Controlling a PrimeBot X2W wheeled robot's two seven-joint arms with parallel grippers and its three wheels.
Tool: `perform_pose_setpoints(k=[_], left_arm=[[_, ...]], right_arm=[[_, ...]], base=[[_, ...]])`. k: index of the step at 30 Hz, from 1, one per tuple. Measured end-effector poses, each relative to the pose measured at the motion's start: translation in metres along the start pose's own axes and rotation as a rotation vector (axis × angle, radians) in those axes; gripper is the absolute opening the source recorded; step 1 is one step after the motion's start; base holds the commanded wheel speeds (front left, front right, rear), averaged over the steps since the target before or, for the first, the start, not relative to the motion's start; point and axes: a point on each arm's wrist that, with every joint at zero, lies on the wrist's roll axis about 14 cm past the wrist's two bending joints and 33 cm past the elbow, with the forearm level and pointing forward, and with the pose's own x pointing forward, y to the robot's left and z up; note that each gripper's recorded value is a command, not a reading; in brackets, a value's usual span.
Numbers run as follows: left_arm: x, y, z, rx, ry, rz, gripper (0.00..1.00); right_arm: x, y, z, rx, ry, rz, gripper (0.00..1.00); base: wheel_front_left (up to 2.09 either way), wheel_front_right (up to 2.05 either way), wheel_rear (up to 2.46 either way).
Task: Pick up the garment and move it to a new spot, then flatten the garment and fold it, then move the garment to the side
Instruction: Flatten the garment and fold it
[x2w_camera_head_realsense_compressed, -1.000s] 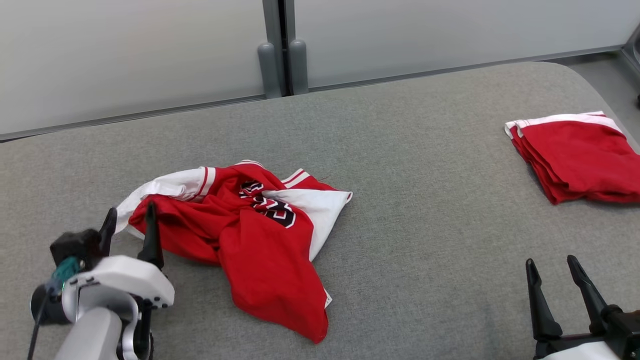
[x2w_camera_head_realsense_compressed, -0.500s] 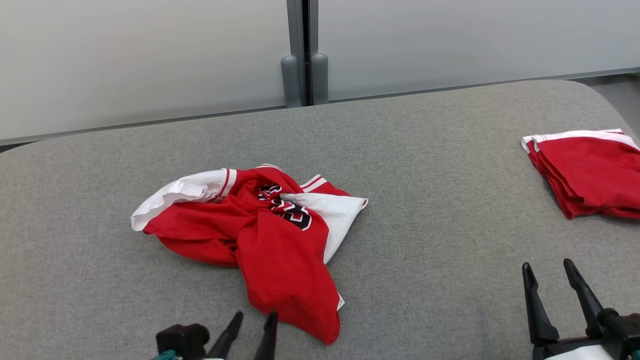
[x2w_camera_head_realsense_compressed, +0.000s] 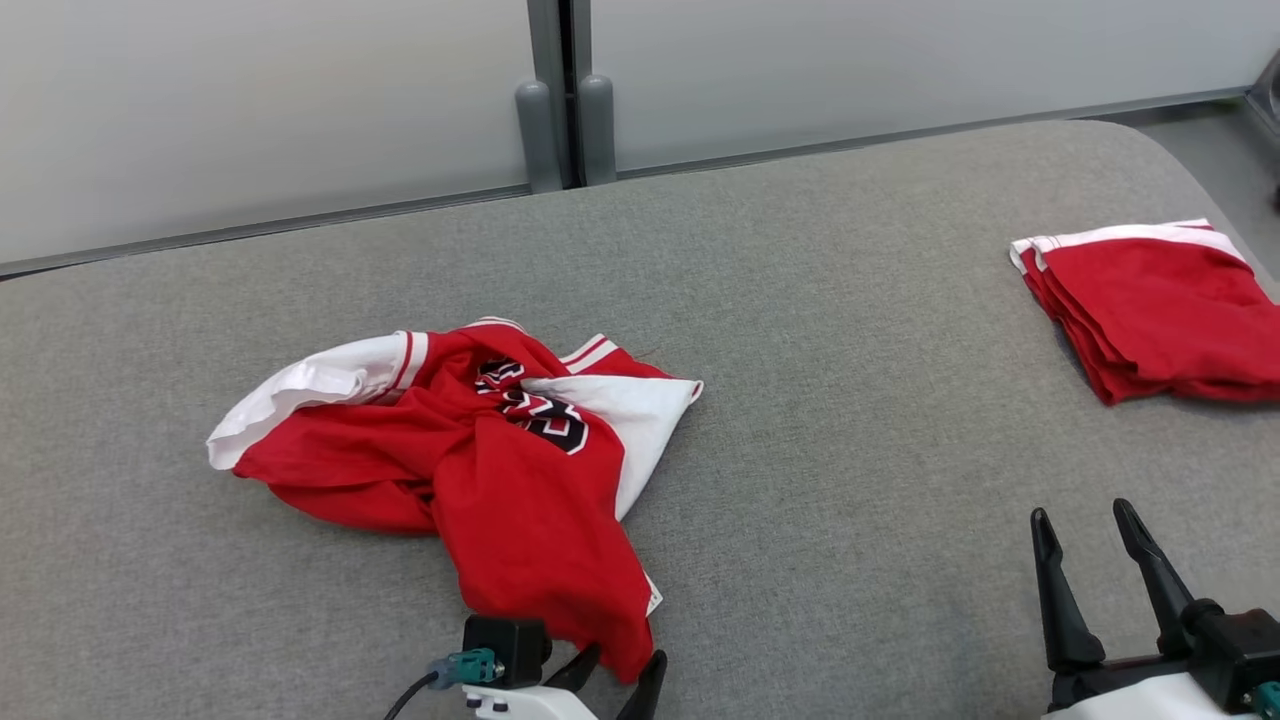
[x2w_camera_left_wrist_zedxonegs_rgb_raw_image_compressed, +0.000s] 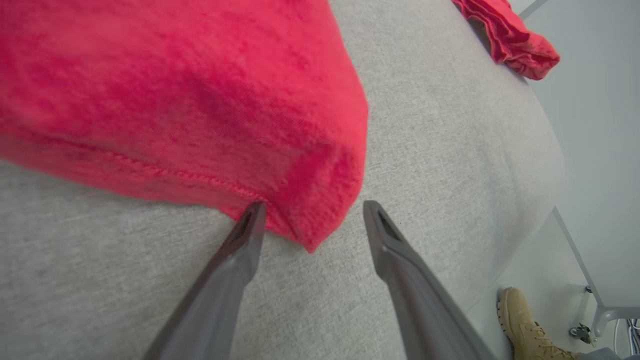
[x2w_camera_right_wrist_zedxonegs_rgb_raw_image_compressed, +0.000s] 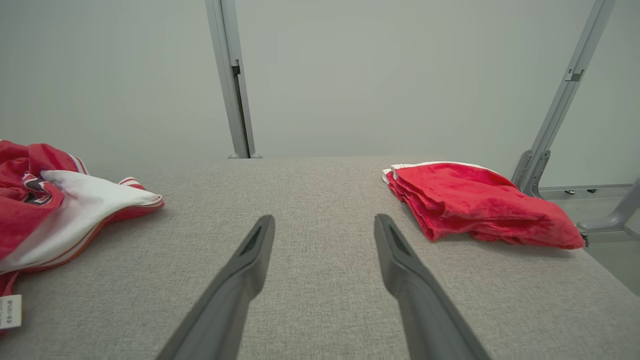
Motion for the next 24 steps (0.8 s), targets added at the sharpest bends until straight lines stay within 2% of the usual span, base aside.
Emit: perform_pose_setpoints(k=[3, 5, 6, 7, 14, 17, 24], left_arm=[[0.010, 0.004, -0.008, -0.006, 0.030, 0.011, 1.00], [0.016, 0.010, -0.009, 0.047, 0.034, 0.032, 1.00], [0.019, 0.011, -0.008, 0.049, 0.029, 0.036, 0.58], [0.020, 0.012, -0.007, 0.038, 0.026, 0.037, 0.02], [0.004, 0.032, 0.002, 0.016, -0.014, 0.071, 0.00], [-0.021, 0.049, 0.015, 0.037, -0.055, 0.112, 0.00], [-0.110, 0.110, 0.070, 0.149, -0.198, 0.369, 0.00]], right_arm=[[-0.002, -0.007, -0.004, 0.001, 0.013, -0.023, 1.00], [-0.003, -0.010, -0.006, 0.003, 0.023, -0.036, 1.00], [-0.004, -0.011, -0.007, 0.002, 0.027, -0.040, 1.00], [-0.004, -0.012, -0.008, 0.002, 0.029, -0.042, 1.00], [-0.002, -0.012, -0.010, 0.009, 0.034, -0.040, 1.00], [0.001, -0.004, -0.012, 0.013, 0.038, -0.015, 1.00], [0.013, 0.024, -0.010, 0.021, 0.027, 0.076, 1.00]], base=[[0.00, 0.00, 0.00], [0.00, 0.00, 0.00], [0.00, 0.00, 0.00], [0.00, 0.00, 0.00], [0.00, 0.00, 0.00], [0.00, 0.00, 0.00], [0.00, 0.00, 0.00]])
